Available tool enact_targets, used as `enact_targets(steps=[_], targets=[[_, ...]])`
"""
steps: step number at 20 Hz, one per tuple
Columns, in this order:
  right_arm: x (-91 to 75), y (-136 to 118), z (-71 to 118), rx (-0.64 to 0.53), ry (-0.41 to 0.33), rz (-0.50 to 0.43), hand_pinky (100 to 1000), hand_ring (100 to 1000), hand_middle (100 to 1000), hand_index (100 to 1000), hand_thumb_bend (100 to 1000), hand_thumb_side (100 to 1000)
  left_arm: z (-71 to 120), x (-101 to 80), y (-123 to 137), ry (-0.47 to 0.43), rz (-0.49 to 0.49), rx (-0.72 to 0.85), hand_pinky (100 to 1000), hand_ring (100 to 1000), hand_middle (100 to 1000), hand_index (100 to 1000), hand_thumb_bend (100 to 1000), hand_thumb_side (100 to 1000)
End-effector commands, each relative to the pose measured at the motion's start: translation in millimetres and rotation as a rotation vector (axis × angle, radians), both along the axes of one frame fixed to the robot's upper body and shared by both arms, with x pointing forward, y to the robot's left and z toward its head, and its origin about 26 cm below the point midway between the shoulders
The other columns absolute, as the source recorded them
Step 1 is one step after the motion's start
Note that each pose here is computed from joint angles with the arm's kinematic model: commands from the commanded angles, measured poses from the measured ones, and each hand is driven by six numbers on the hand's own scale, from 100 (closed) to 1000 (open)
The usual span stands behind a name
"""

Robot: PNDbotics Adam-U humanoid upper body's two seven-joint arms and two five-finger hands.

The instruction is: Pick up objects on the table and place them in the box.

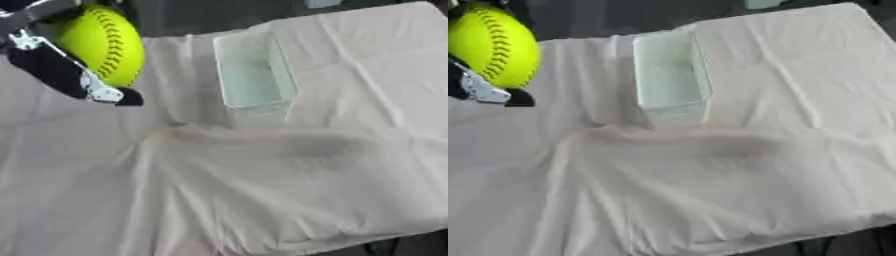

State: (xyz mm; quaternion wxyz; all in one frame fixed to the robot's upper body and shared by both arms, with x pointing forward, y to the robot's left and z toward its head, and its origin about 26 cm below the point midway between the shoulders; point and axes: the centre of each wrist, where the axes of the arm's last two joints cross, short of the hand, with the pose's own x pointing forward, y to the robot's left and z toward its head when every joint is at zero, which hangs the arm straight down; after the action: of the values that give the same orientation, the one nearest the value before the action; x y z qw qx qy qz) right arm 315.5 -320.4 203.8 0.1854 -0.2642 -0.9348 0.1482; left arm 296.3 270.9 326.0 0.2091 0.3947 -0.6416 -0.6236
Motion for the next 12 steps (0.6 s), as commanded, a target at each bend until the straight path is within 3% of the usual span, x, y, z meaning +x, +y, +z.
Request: enact_targets(steps=[1,12], targets=[[-1.2,-4,6.8,-0.028,-0.010,-0.005,592,701,744,907,100,1000,19.4,-6.7,4,-0.048,0.013,0.015,100,318,621,517,622,394],[0.7,-3,8.3,-0.043,-0.006,-0.001,588,699,741,909,100,1000,34.3,-1.2,-18,-0.031,0.015,-0.005,100,318,598,509,610,400]])
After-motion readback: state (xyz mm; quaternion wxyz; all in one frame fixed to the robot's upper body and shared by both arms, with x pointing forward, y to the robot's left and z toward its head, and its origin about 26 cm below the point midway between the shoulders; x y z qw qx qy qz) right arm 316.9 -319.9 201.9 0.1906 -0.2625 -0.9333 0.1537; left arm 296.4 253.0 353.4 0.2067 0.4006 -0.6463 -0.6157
